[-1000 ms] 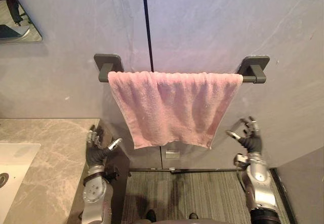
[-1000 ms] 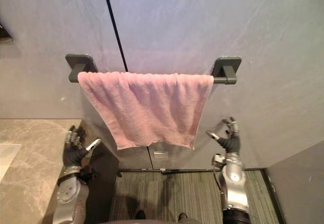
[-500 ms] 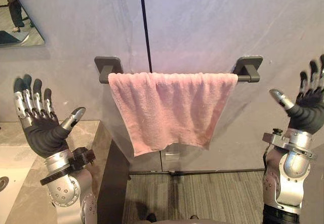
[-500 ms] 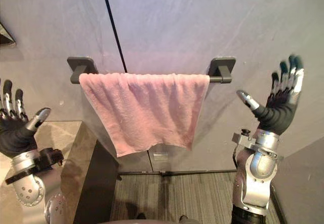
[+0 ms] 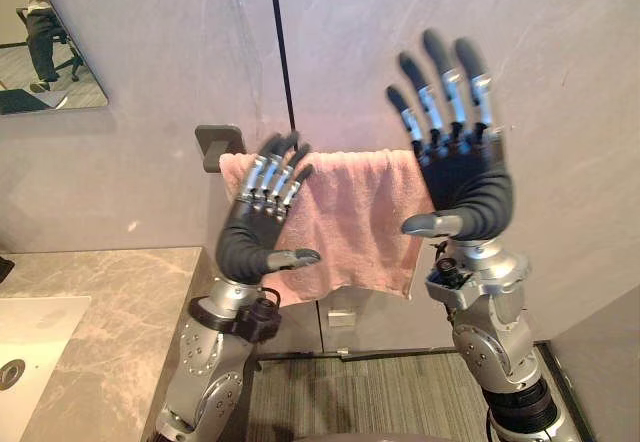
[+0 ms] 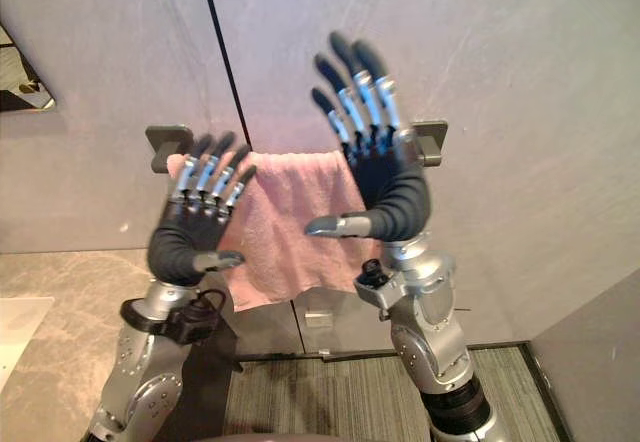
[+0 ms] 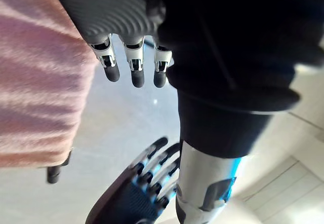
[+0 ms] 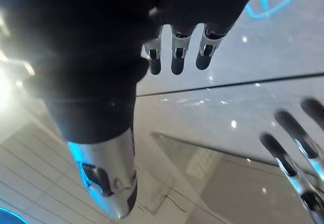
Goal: Organize washtable
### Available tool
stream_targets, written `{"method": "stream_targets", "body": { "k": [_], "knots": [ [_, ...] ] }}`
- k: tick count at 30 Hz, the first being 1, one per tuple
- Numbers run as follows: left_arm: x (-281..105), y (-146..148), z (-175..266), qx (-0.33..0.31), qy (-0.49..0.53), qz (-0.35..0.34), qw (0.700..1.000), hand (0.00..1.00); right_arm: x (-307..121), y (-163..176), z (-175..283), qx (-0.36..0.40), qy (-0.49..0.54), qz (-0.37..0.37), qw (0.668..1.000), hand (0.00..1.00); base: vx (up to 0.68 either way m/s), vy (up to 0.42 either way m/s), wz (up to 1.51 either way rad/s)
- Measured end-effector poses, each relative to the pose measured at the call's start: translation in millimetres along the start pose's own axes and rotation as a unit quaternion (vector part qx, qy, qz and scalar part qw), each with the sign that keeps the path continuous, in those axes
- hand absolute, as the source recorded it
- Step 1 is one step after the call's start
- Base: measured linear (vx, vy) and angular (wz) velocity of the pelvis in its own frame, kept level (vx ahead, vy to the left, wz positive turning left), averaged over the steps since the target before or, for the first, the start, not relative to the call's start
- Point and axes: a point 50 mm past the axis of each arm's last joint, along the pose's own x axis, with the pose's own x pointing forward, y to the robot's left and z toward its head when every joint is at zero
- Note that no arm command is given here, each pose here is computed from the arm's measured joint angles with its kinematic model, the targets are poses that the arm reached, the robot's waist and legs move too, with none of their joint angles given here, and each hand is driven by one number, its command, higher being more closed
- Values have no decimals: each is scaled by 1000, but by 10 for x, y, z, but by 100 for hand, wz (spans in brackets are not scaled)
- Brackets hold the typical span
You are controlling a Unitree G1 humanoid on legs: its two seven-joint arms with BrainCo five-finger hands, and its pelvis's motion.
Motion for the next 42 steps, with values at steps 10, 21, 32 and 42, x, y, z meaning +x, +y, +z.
{"method": "stream_targets", "body": {
  "k": [10,21,32,42],
  "knots": [
    [-212,147,-441,8,140,2,990,0,-340,-68,-573,18,190,48,980,0,-17,-13,-3],
    [-406,242,-695,34,233,14,972,0,-720,-121,-977,-34,327,75,941,0,-3,-6,0],
    [-609,305,-950,66,300,43,951,0,-929,-117,-1237,-87,387,63,916,0,1,-9,4],
    [-648,395,-1019,69,290,115,947,0,-1101,-320,-1338,-115,416,-63,900,0,-12,-13,0]
  ]
}}
